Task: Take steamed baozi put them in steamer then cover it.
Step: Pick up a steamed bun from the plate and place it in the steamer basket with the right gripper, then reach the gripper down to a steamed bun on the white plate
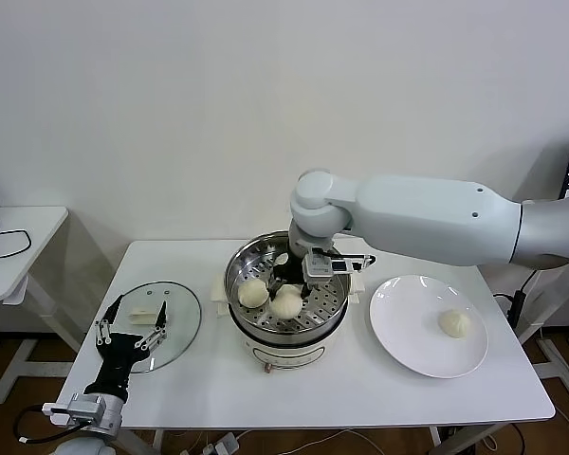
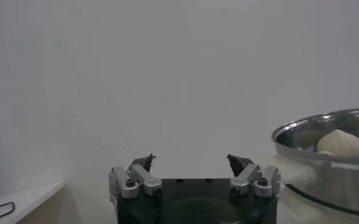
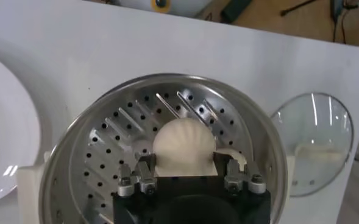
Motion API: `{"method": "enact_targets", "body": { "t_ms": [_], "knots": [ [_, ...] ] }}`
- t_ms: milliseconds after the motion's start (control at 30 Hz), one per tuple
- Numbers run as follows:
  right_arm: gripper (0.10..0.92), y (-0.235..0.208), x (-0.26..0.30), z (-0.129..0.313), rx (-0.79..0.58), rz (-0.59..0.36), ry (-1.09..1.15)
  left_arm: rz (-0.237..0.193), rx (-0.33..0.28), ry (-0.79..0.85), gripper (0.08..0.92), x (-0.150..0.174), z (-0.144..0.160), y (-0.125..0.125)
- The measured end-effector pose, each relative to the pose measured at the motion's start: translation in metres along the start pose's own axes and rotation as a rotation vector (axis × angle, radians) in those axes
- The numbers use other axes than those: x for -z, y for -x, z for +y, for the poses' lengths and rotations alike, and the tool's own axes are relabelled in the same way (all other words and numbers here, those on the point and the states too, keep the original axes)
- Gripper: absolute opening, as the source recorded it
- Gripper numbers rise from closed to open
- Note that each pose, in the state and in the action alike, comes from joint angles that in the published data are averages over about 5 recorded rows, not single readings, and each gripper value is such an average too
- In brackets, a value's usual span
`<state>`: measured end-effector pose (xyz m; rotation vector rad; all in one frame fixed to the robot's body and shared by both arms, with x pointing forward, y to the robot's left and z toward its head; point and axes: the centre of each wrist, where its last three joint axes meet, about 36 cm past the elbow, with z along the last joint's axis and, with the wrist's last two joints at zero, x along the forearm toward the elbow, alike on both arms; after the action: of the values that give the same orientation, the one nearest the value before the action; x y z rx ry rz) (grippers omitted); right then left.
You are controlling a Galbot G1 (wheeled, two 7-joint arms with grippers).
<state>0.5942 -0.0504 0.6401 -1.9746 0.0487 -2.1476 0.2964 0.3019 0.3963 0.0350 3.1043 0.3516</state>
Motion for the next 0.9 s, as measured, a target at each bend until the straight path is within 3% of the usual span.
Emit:
{"method": "enact_targets", "body": {
  "t_ms": [367,533,633,900],
  "knots": [
    [0.677,0.025,0.002,-0.002,0.018,-0.029,-0.011,0.000,0.002,-0.003,0.823,-0.001,0.000,0.000],
    [0.776,0.027,0.001,0.001,0.009,-0.029,0.002,0.001,0.005,-0.001,0.823,-0.001,0.001,0.000],
    [0.815,0.023,-0.001,0.004,0.002,-0.024,0.014,0.002,0.005,-0.002,0.823,-0.001,0.001,0.000],
    [0.823,-0.018,-0.014,0.032,-0.019,0.025,0.125,-0.005,0.000,-0.007,0.823,0.003,-0.003,-0.001]
  ]
}}
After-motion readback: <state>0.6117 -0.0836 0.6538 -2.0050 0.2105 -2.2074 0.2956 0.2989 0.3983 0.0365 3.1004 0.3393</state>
